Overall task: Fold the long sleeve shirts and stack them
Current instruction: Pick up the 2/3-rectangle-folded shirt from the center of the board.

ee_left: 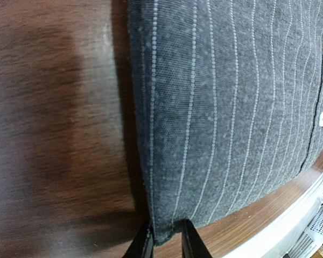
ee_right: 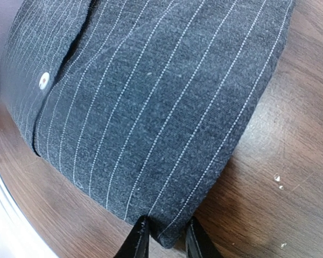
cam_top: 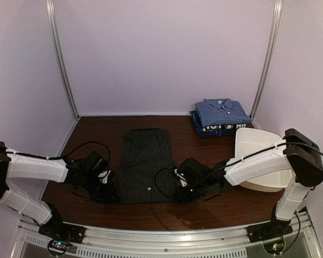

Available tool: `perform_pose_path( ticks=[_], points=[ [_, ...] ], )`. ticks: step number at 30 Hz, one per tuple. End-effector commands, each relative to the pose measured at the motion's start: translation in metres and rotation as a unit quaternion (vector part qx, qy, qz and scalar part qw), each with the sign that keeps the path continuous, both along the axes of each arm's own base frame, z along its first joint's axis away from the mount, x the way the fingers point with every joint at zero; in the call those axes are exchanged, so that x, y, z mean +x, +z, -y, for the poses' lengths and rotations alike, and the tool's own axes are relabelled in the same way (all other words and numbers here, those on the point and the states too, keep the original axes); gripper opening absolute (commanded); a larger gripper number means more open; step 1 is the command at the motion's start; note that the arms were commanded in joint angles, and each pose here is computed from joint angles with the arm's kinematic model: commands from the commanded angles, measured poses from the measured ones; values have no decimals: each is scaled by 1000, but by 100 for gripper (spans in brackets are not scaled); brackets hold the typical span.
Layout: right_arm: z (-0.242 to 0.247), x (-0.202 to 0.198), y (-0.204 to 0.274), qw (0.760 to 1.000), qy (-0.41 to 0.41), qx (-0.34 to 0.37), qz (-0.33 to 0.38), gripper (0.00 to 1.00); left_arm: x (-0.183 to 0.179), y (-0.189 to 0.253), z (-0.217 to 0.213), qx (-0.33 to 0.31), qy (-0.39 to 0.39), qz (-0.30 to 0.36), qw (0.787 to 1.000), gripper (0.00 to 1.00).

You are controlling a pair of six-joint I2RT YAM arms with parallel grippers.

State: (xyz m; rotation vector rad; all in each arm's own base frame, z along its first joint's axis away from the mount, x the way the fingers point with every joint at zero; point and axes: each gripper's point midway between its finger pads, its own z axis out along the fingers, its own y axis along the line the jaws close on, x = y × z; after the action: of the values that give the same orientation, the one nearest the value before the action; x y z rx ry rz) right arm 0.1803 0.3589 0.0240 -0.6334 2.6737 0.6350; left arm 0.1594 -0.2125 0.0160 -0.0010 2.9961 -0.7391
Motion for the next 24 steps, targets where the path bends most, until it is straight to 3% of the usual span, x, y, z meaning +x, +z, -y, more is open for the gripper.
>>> perform_pose_path(
  ticks=[1, 18, 24],
  points=[
    [11, -15, -21, 999, 4, -25, -26, 24, -3, -6, 0, 3, 2, -6, 1000, 16],
    [14, -20, -22, 999, -4, -20, -31, 21, -10, -8, -3, 5, 6, -9, 1000, 18],
    [17, -21, -23, 999, -7, -22, -32, 25, -10, -9, -4, 7, 8, -10, 1000, 15]
  ],
)
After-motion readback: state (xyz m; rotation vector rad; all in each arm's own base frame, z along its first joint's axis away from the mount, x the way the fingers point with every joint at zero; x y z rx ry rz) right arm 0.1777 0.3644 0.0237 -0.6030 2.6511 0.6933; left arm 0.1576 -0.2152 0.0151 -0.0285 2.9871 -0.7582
